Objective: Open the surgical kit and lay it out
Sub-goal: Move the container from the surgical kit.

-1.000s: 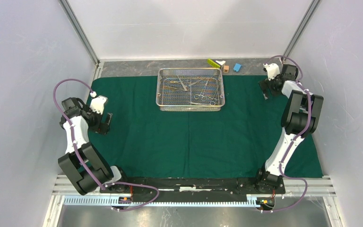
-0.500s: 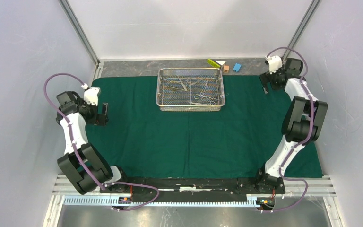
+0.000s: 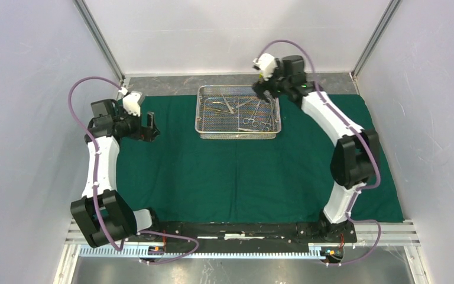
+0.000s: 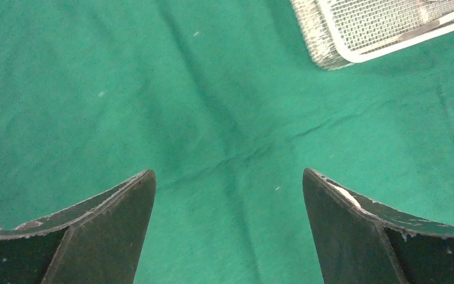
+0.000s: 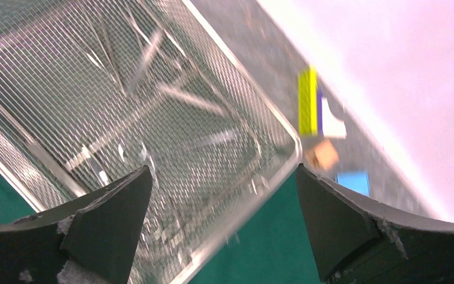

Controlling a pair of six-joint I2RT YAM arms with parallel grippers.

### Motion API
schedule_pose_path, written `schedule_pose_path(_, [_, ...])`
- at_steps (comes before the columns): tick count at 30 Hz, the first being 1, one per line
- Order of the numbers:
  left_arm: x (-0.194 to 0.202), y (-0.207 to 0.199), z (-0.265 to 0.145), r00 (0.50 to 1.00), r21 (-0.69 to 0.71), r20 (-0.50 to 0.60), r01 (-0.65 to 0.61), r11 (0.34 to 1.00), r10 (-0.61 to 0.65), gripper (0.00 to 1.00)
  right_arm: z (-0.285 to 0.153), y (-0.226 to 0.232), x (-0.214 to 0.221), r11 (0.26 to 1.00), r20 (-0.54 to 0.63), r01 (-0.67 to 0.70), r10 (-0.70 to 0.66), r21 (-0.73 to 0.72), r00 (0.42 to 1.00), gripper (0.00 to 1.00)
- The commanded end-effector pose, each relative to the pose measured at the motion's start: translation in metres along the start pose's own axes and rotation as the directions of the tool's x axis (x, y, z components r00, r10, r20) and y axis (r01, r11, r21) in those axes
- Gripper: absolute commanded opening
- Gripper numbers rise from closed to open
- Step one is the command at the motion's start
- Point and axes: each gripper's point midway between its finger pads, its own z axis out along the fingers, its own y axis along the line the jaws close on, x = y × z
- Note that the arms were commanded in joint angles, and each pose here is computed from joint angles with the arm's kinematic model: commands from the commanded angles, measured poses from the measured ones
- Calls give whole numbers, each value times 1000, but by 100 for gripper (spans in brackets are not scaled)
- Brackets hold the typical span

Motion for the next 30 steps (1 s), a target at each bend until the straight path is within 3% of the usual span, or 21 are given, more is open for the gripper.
schedule_pose_path(1, [-53, -29, 3, 989, 67, 144, 11, 998, -21, 100, 38, 29, -52, 999, 51, 40, -39, -15, 998, 99])
schedule_pose_path(7, [-63, -51, 19, 990, 95, 142, -22, 995, 9, 100, 97, 78, -57, 990, 36, 72, -68, -123, 997, 90])
schedule_pose_path(15, [-63, -65, 35, 991, 115, 129, 5, 993, -20, 100, 121, 101, -37, 984, 13, 51, -50, -172, 999, 86])
schedule_pose_path(23, [-85, -73, 98, 996, 70, 91, -24, 997, 18, 93, 89, 98, -23, 989, -12, 59, -61, -137, 998, 86])
schedule_pose_path(30, [-98, -79, 187, 997, 75, -19, 73, 995, -71, 80, 29, 81, -26, 991, -15, 89, -91, -103, 996, 88])
